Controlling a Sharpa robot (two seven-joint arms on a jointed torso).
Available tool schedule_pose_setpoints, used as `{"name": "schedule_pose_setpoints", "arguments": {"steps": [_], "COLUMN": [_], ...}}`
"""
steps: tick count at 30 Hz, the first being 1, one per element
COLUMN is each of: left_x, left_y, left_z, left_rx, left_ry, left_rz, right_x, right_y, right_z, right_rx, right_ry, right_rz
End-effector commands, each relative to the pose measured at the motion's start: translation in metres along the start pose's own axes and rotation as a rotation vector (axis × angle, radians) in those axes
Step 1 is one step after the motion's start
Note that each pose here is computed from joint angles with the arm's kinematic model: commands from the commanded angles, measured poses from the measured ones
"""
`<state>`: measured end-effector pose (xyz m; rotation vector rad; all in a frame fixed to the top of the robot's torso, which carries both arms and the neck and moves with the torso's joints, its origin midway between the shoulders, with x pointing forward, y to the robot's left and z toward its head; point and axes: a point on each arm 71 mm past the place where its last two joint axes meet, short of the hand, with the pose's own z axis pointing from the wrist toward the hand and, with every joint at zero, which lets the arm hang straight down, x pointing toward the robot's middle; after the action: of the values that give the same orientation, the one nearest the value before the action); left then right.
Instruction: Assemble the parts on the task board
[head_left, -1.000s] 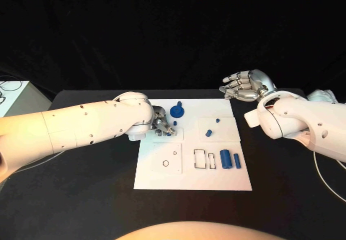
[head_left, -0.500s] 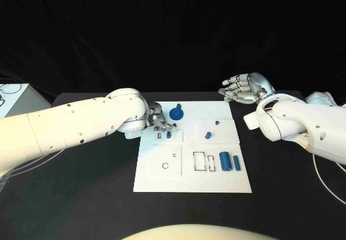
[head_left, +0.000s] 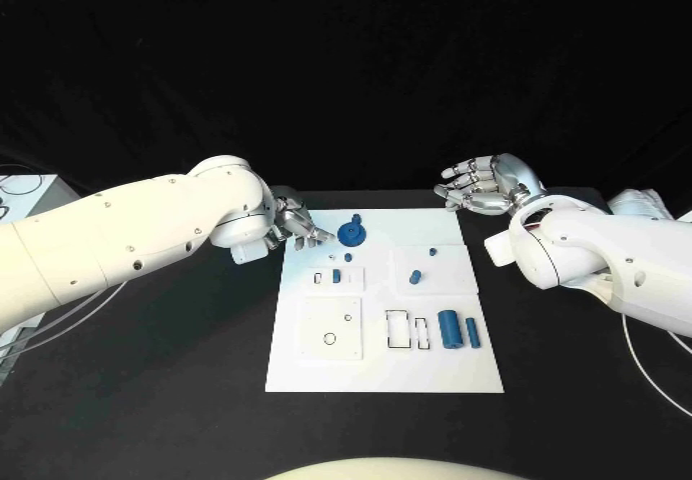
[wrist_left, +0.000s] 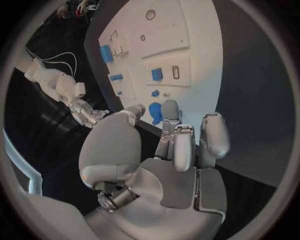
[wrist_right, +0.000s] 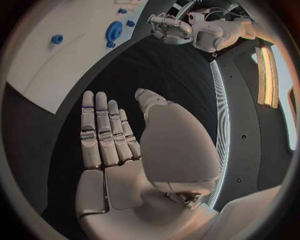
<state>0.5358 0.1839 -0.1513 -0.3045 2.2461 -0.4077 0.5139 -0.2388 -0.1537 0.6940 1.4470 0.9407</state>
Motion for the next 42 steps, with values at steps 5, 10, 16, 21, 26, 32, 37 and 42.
{"name": "schedule_pose_setpoints", "arguments": {"steps": [5,10,16,21,26,32,37,42], "left_x": [-0.0196,-0.0283,-0.0294,-0.0302,-0.0322,-0.0322,-0.0292,-0.0259], "left_y": [0.0065,0.0066,0.0034,0.0043,0.0071,0.0088,0.0077,0.0062], "left_z": [0.0128,0.0236,0.0343,0.0418,0.0459,0.0484,0.0514,0.0525], "left_rx": [-0.001,-0.012,-0.025,-0.044,-0.060,-0.073,-0.078,-0.074], "left_ry": [-0.036,-0.066,-0.067,-0.066,-0.069,-0.056,-0.037,-0.024], "left_rz": [-0.080,-0.094,-0.083,-0.078,-0.078,-0.068,-0.056,-0.049], "right_x": [0.001,0.001,0.002,0.001,0.002,0.002,0.003,0.003], "right_y": [0.001,0.001,0.002,0.002,0.002,0.002,0.002,0.002], "right_z": [0.000,0.000,-0.001,-0.001,-0.001,-0.001,-0.001,-0.001], "right_rx": [-0.017,-0.017,-0.018,-0.016,-0.016,-0.016,-0.017,-0.017], "right_ry": [0.014,0.015,0.016,0.015,0.016,0.016,0.017,0.019], "right_rz": [0.002,0.002,0.003,0.003,0.003,0.003,0.004,0.002]}}
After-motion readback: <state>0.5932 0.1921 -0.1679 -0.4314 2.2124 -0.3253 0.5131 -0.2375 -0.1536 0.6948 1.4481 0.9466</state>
